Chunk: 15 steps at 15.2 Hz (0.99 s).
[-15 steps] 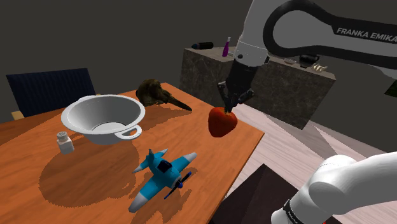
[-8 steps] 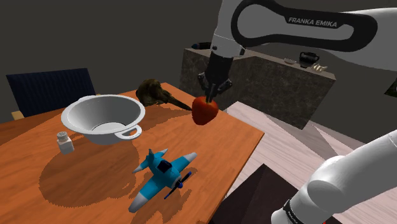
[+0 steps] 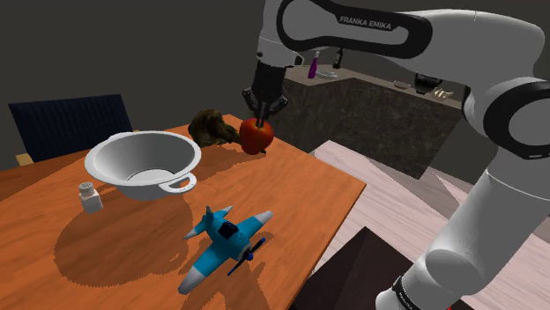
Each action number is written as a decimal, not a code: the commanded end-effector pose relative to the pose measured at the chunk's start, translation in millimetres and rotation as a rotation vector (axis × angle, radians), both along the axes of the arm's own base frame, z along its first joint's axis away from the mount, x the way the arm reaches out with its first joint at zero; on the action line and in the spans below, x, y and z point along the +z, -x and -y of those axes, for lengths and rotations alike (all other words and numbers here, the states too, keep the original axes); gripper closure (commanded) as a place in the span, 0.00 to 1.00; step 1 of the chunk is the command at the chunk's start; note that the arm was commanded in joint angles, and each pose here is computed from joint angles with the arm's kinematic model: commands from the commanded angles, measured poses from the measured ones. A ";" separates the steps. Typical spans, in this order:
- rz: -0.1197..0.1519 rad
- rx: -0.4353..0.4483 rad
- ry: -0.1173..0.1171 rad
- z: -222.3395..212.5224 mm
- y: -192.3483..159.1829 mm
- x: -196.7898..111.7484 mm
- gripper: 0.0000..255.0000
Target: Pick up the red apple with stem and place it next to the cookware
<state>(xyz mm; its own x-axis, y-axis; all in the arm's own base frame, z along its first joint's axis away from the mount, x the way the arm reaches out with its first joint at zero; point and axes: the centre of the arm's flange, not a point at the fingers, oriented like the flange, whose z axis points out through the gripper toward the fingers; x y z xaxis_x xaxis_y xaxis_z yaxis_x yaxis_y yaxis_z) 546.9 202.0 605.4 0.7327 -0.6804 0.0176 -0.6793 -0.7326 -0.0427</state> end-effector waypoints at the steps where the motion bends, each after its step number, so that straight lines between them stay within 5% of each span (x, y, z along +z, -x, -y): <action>1: 0.001 -0.003 0.000 -4.2 -18.4 -5.9 1.00; 15: 0.001 -0.003 0.000 -4.2 -18.4 -79.8 1.00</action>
